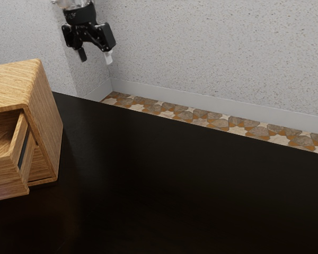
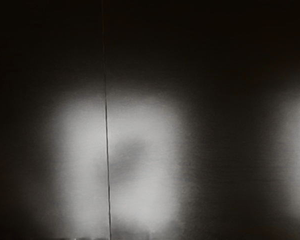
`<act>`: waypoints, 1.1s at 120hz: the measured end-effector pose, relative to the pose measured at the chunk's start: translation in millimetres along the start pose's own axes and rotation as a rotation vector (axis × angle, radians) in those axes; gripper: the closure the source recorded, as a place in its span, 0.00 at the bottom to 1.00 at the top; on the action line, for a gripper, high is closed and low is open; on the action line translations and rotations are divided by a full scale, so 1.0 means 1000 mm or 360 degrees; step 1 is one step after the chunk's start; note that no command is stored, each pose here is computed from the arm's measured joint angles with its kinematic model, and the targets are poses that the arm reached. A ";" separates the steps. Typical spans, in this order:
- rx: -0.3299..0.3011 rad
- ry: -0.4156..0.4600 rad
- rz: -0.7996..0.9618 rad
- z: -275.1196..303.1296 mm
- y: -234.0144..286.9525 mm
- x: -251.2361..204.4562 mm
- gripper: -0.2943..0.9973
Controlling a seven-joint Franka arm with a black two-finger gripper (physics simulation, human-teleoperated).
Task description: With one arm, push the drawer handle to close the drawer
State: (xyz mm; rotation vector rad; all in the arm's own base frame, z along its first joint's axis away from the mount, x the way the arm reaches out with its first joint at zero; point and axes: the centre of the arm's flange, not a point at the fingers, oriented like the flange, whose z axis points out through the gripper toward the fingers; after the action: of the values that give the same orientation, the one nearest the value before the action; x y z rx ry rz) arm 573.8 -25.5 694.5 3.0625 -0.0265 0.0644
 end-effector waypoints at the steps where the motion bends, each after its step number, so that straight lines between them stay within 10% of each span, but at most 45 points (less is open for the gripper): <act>1: -0.0001 -0.0007 -0.0013 0.003 -0.003 0.001 0.23; 24: -0.0034 -0.0116 -0.0230 0.034 -0.038 -0.027 0.24; 48: 0.0181 0.0018 -0.0519 0.019 0.029 -0.264 0.30; 81: 0.0268 0.0049 -0.1288 0.023 -0.081 -0.425 0.55; 132: 0.0332 -0.0167 -0.1192 0.115 -0.146 -0.420 0.70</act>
State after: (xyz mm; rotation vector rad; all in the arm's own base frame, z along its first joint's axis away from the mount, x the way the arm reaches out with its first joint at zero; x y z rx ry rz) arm 161.9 117.4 551.1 3.0392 1.1639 -0.1471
